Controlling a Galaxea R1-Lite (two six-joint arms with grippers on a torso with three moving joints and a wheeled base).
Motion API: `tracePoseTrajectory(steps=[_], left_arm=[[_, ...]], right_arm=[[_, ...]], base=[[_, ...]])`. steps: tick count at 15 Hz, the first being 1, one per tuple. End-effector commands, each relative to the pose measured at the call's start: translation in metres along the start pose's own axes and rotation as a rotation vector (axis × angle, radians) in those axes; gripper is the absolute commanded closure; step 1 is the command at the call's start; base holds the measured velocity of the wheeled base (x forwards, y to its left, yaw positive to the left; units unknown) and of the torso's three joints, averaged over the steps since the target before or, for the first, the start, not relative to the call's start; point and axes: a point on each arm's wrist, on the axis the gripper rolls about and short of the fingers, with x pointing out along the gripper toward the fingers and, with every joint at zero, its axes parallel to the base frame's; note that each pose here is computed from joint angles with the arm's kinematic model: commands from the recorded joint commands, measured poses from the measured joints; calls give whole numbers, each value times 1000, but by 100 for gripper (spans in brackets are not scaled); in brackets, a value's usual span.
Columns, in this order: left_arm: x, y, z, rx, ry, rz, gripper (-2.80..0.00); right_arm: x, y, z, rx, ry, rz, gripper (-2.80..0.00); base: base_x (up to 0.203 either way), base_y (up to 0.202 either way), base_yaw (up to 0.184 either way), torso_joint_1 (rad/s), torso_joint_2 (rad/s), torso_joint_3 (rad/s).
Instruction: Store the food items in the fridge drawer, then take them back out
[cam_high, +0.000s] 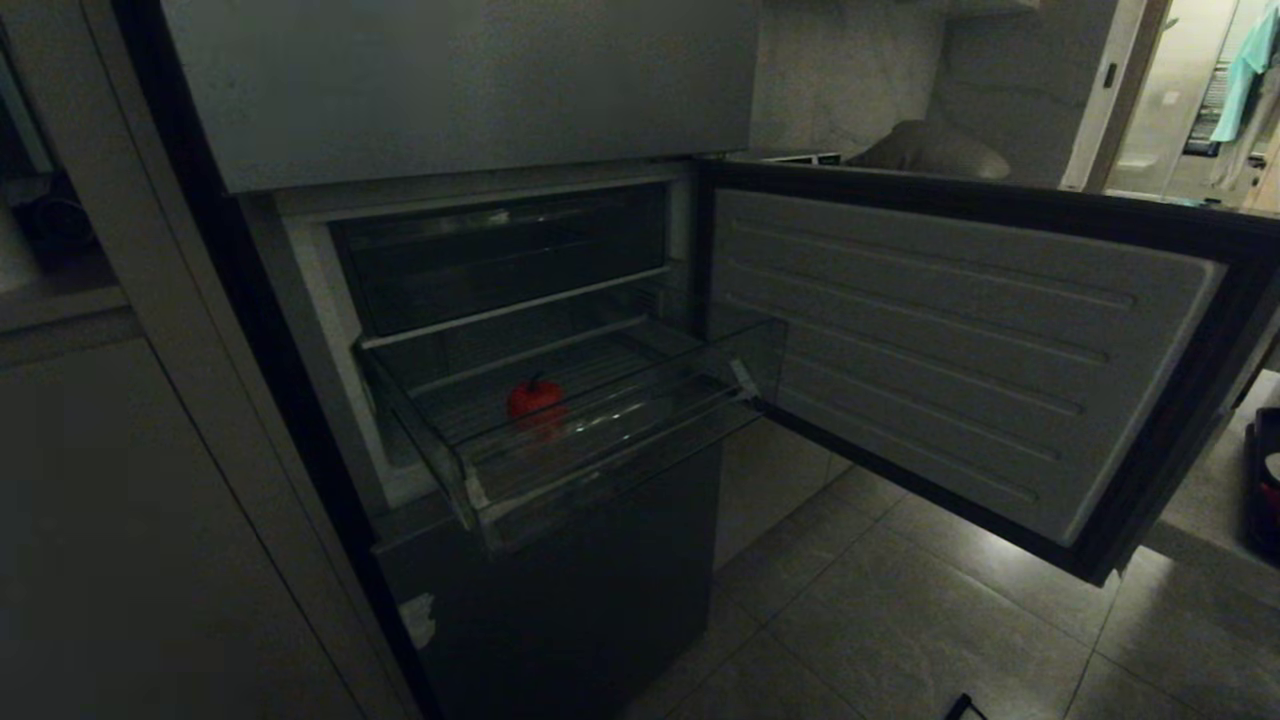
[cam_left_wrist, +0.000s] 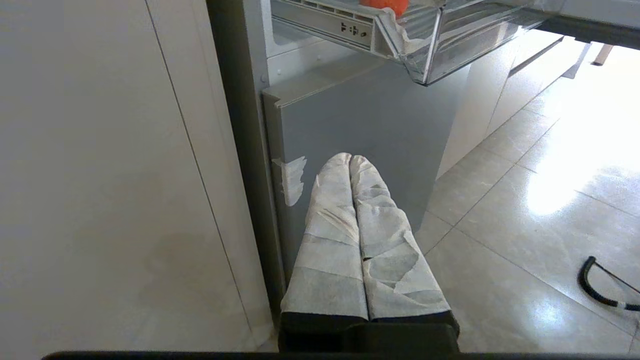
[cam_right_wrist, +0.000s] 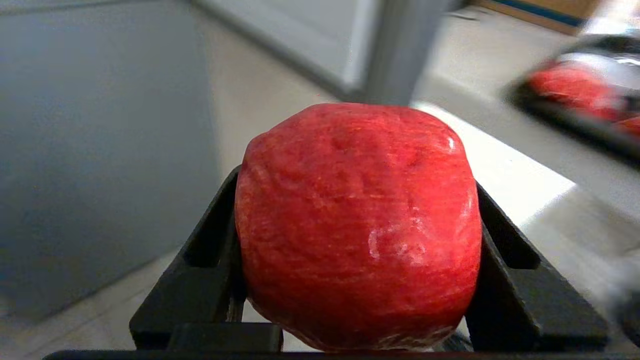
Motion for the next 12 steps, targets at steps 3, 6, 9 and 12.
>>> tracePoseTrajectory(steps=[3, 6, 9, 12], left_arm=[[0, 0, 0, 0, 1, 0, 0], [0, 0, 0, -1, 1, 0, 0], [0, 0, 0, 0, 1, 0, 0], [0, 0, 0, 1, 1, 0, 0]], right_arm=[[-1, 3, -24, 0, -76, 53, 0], [-1, 3, -24, 8, -75, 49, 0], [-1, 3, -24, 7, -75, 49, 0], [-1, 3, -23, 10, -77, 48, 0]], base=[[0, 0, 0, 0, 0, 0], [0, 0, 0, 0, 0, 0], [1, -6, 18, 2, 0, 1], [3, -6, 145, 3, 2, 4]])
